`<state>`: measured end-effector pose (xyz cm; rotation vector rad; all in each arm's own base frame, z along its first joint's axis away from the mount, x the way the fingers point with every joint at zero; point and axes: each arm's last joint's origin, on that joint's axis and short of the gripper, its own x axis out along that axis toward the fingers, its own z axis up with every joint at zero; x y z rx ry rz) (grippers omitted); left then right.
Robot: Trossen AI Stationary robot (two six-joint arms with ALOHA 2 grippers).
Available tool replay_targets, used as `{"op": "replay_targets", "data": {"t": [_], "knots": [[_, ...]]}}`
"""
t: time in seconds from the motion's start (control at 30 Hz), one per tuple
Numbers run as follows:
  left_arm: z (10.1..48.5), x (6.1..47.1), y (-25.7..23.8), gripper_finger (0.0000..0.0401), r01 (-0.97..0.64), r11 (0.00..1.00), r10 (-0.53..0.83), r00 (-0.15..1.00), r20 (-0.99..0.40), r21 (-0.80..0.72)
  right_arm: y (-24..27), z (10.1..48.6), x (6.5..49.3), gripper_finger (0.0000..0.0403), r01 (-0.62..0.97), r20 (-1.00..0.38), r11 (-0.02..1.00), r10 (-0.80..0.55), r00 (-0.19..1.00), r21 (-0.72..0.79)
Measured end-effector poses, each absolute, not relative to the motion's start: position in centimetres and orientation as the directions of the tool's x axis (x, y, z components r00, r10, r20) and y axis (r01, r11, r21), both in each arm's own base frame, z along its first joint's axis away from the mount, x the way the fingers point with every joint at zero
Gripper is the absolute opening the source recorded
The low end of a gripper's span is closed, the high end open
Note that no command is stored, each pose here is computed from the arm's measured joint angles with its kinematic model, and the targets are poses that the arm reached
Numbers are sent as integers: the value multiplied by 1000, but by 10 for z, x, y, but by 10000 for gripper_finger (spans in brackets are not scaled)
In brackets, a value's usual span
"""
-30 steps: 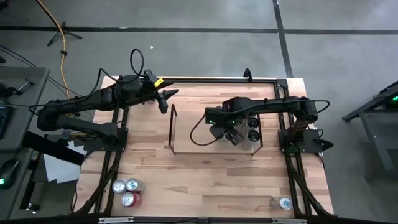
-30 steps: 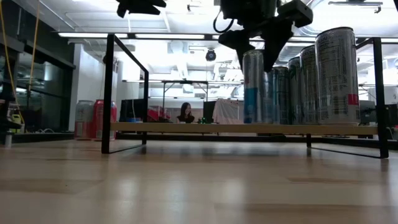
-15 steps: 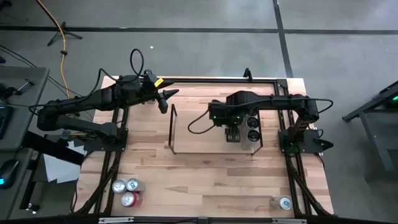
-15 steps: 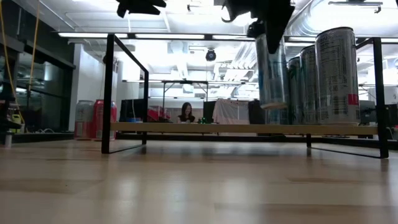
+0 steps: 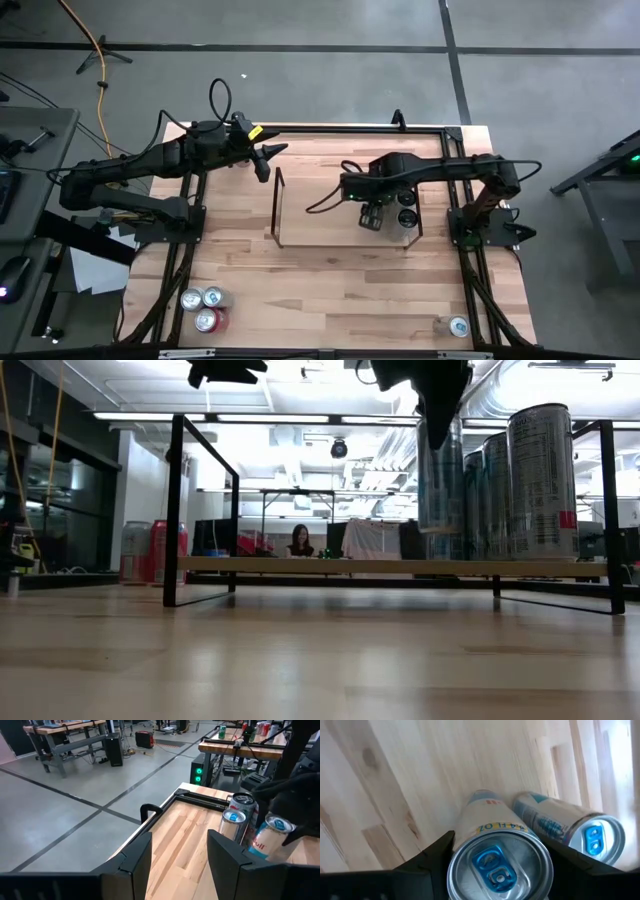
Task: Place canned beverage on shelf
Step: Put the blue soda can on the shelf aligned with the other blue soda can
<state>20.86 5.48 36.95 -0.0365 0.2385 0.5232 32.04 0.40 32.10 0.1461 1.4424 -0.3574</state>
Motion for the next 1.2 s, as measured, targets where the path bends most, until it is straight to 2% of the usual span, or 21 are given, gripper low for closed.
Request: {"op": "replay_targets", "data": {"t": [0.23,0.53,1.03,1.2], "knots": [[369,209,55,148,-499,866,490,839,-235,26,4,315,324,221,438,-986,892,-156,62,-113],[369,209,55,148,-499,866,490,839,-236,27,4,302,337,240,523,-987,847,-150,62,-96],[369,209,55,148,-499,866,490,839,-236,27,5,298,350,244,583,-978,812,-145,153,-29],[369,209,55,148,-499,866,490,839,-236,27,6,298,349,244,571,-985,821,-99,139,-2]]}}
